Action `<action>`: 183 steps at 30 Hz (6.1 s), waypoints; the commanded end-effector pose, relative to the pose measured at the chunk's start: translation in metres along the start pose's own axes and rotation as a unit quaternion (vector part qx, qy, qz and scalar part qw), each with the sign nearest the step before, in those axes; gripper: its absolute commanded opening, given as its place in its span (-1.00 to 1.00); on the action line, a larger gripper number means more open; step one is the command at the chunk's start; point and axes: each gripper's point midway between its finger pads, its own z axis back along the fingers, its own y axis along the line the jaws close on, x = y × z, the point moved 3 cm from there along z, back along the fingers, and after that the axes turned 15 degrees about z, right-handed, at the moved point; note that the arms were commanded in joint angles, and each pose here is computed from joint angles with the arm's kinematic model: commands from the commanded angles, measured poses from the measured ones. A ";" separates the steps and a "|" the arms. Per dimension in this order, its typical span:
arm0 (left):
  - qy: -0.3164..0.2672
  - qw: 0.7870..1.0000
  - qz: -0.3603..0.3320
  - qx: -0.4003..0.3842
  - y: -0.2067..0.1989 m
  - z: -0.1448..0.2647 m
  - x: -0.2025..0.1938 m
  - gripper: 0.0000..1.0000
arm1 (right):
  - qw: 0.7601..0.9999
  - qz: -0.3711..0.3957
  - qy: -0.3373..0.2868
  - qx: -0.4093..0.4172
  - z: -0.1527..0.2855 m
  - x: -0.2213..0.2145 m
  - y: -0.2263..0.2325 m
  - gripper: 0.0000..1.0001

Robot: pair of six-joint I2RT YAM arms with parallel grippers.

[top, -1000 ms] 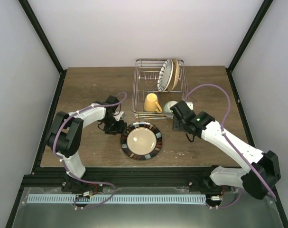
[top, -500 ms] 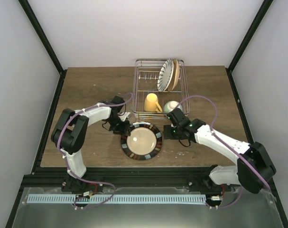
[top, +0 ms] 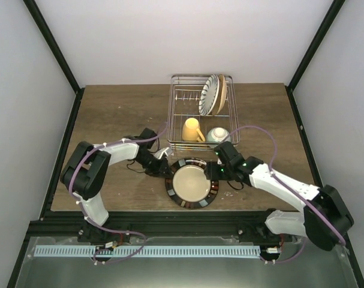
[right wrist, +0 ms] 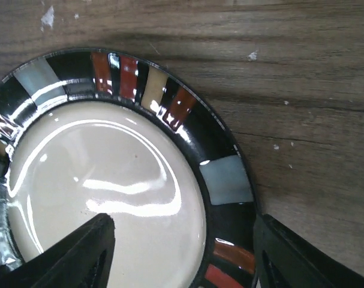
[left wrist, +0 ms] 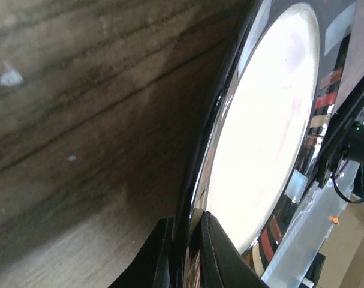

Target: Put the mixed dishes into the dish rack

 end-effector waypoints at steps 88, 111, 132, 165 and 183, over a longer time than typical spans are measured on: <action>-0.109 0.980 -0.120 -0.113 -0.097 0.088 0.052 -1.00 | 0.884 0.120 -0.133 0.433 0.028 0.032 0.060 -0.18; -0.112 0.980 -0.119 -0.112 -0.097 0.090 0.049 -1.00 | 0.864 0.158 -0.180 0.444 0.076 0.066 0.095 -0.99; -0.213 0.969 -0.124 -0.021 -0.071 0.131 0.033 0.23 | 0.875 0.156 -0.207 0.410 0.090 0.076 0.093 -0.99; -0.317 0.940 -0.120 0.040 -0.063 0.169 0.037 0.49 | 0.913 0.110 -0.207 0.335 0.034 0.070 0.065 -0.99; -0.451 0.883 -0.104 0.079 -0.069 0.233 0.027 0.54 | 0.919 0.158 -0.320 0.167 0.123 0.192 0.065 -0.99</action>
